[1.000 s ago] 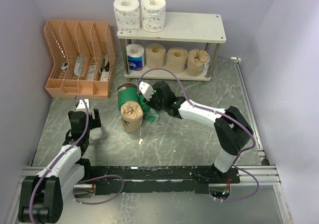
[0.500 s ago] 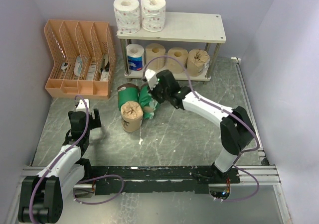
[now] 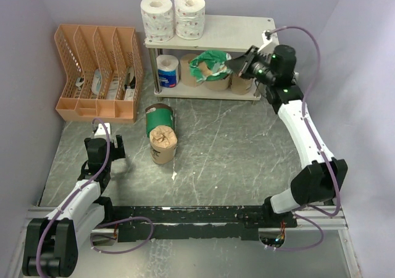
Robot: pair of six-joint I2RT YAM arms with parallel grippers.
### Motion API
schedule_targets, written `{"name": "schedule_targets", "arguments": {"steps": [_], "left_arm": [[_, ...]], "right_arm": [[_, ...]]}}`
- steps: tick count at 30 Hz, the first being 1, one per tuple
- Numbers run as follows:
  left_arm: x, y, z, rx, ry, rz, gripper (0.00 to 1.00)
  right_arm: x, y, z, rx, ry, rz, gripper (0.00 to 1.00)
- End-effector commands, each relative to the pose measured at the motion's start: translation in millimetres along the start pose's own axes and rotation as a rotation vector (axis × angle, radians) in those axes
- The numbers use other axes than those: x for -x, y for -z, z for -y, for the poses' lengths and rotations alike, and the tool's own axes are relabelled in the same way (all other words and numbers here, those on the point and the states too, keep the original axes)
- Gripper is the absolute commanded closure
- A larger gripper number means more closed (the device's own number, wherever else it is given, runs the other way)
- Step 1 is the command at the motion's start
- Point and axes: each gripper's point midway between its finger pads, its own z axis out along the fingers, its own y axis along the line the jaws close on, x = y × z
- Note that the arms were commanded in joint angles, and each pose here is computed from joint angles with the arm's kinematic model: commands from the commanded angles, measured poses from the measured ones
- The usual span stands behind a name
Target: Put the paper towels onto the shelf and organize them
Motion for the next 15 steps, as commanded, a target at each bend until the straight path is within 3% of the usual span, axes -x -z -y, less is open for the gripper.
{"name": "schedule_targets", "arguments": {"steps": [1,7,15], "left_arm": [[9.5,-0.3,1.6,-0.002,-0.003,0.041,0.06],[8.4,0.0,2.2,-0.003,-0.005,0.035,0.06],[8.8,-0.1,2.7,-0.006,-0.006,0.035,0.06]], "right_arm": [[74.5,42.4,-82.6,0.346,-0.249,0.162,1.0],[125.8,64.4,-109.4,0.552,-0.51,0.252,1.0],[171.6,51.9,-73.6,0.474,-0.631,0.413,1.0]]}}
